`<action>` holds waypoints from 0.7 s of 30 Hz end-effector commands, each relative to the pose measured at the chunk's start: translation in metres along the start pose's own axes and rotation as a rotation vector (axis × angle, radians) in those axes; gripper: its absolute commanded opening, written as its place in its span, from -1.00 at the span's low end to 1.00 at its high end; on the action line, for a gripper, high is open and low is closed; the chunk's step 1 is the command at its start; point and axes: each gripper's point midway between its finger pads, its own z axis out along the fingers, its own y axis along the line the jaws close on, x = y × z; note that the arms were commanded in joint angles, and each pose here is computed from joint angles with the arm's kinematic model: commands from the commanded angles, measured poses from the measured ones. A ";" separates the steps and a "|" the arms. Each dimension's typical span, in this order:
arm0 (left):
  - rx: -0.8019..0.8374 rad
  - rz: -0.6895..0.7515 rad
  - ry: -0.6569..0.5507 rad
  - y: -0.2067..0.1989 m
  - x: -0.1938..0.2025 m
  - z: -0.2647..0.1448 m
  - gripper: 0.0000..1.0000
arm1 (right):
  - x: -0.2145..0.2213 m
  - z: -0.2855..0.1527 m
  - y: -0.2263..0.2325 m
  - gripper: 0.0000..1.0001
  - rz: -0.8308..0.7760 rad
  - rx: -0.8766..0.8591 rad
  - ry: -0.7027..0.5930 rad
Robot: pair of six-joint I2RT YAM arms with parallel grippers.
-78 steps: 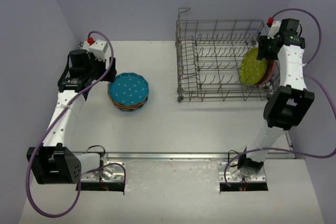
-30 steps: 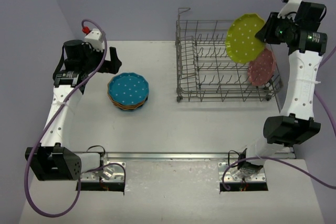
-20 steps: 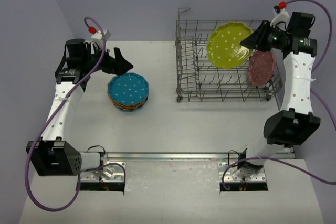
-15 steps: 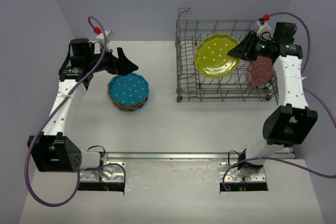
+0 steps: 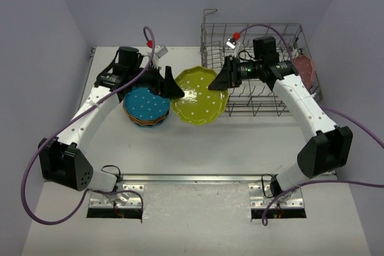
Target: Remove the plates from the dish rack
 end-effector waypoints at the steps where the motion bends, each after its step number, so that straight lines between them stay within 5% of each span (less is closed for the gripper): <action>1: 0.011 0.053 -0.016 -0.010 -0.010 0.001 0.62 | -0.004 0.001 0.041 -1.00 -0.134 -0.127 -0.016; 7: 0.129 0.051 0.007 -0.026 -0.004 0.002 0.08 | 0.004 0.013 0.042 -1.00 -0.140 -0.143 0.017; 11: 0.249 0.033 0.035 -0.043 0.007 0.001 -0.41 | -0.003 0.018 0.043 -1.00 -0.140 -0.150 0.020; 14: 0.237 0.027 0.045 -0.040 0.012 0.001 -0.97 | -0.007 0.018 0.045 -1.00 -0.140 -0.161 0.019; 17: 0.247 0.009 0.062 -0.038 0.020 -0.001 -1.00 | -0.008 0.019 0.045 -0.97 -0.134 -0.167 0.019; 21: 0.270 -0.055 0.047 -0.028 0.021 -0.014 -1.00 | -0.003 0.022 0.039 -0.38 -0.106 -0.155 0.032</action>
